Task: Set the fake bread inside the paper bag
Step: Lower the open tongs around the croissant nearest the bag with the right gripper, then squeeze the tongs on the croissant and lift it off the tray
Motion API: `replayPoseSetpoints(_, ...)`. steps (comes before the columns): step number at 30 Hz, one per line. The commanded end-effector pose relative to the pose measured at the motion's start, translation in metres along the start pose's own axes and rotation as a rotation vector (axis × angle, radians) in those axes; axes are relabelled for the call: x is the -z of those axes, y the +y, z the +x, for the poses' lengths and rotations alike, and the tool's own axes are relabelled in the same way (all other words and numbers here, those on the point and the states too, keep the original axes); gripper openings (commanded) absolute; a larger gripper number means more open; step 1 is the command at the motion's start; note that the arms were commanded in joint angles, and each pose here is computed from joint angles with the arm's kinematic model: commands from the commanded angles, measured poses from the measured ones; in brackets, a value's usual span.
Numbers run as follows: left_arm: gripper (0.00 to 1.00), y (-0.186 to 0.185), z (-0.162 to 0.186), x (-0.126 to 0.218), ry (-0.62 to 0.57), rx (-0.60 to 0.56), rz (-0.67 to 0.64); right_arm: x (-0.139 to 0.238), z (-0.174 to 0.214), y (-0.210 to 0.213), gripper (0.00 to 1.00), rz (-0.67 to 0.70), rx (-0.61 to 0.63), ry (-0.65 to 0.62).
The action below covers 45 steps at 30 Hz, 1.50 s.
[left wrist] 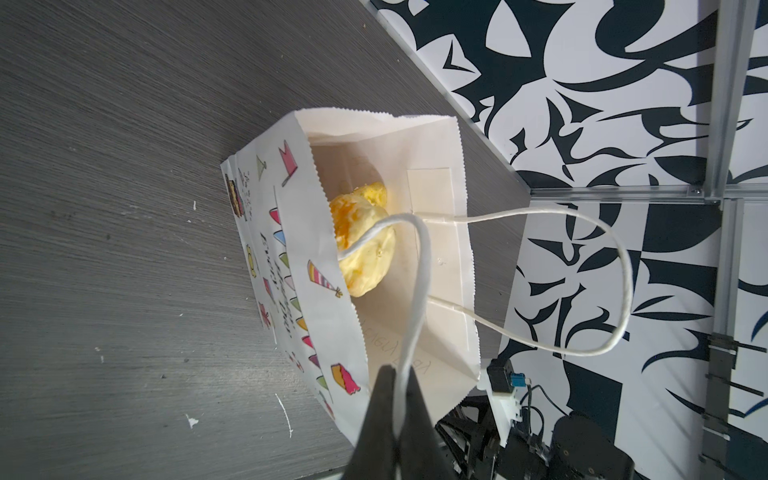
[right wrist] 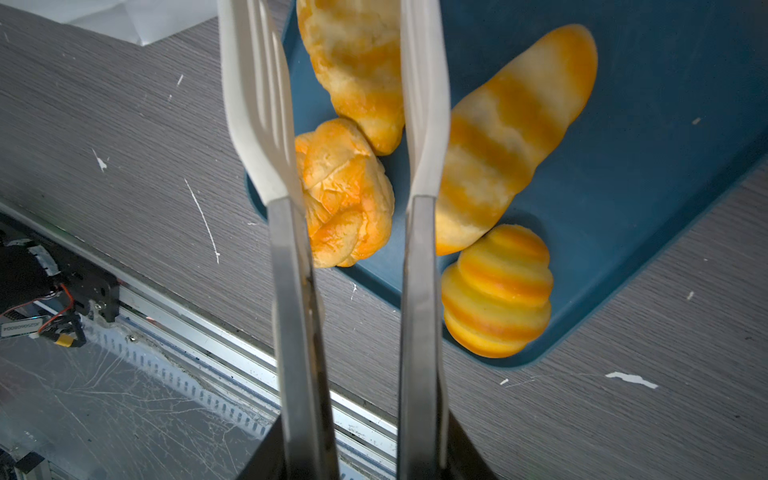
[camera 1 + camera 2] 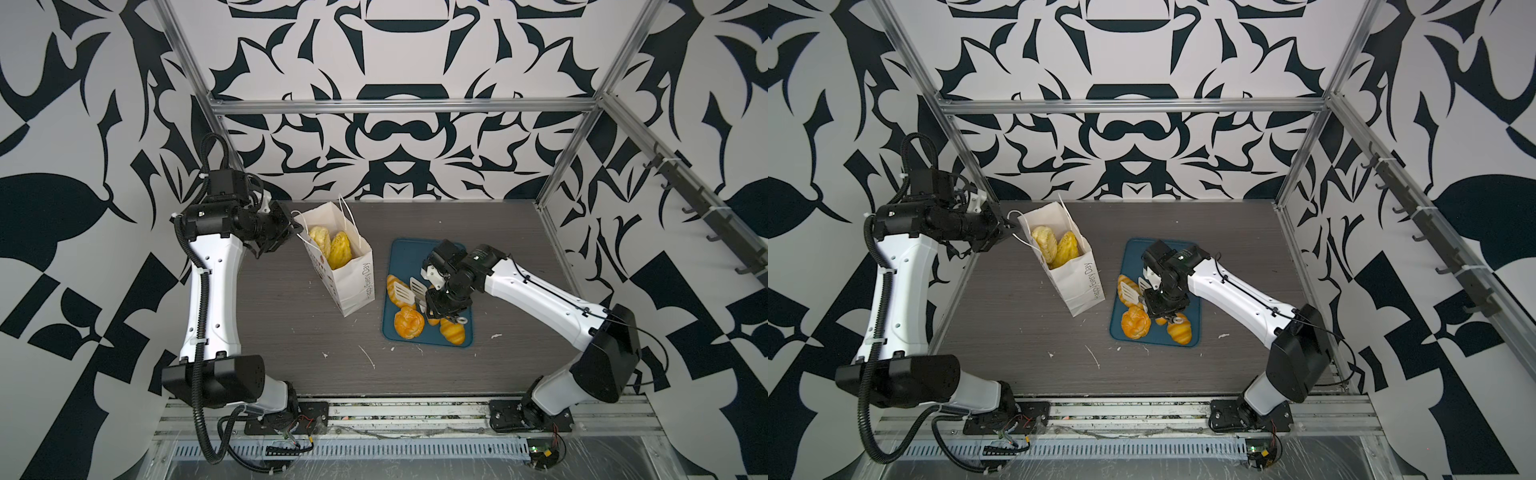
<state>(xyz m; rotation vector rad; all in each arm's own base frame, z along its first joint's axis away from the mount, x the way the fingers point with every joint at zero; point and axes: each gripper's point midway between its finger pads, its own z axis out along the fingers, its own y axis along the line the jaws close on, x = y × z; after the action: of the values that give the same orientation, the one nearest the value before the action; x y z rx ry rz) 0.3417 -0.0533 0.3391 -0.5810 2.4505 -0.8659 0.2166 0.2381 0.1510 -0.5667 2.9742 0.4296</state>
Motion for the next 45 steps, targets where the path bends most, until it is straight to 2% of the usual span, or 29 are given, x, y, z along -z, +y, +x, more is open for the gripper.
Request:
replayPoseSetpoints(1,0.00,0.003,0.008,0.004,0.010,-0.002,-0.007,0.008,-0.011,0.004,0.44,-0.003,0.016,-0.050)
replayPoseSetpoints(8,0.00,0.003,0.008,0.004,0.008,-0.003,-0.007,0.000,-0.017,0.002,0.47,0.020,0.019,-0.029)
replayPoseSetpoints(37,0.00,0.006,0.011,0.009,-0.003,-0.006,-0.015,-0.020,-0.027,0.000,0.47,0.078,0.056,0.045)
replayPoseSetpoints(42,0.00,0.005,0.010,0.009,-0.004,-0.007,-0.016,-0.019,-0.028,0.002,0.47,0.085,0.065,0.040)
replayPoseSetpoints(45,0.00,0.005,0.010,0.009,-0.001,-0.005,-0.012,-0.015,-0.028,0.000,0.43,0.096,0.066,0.033)
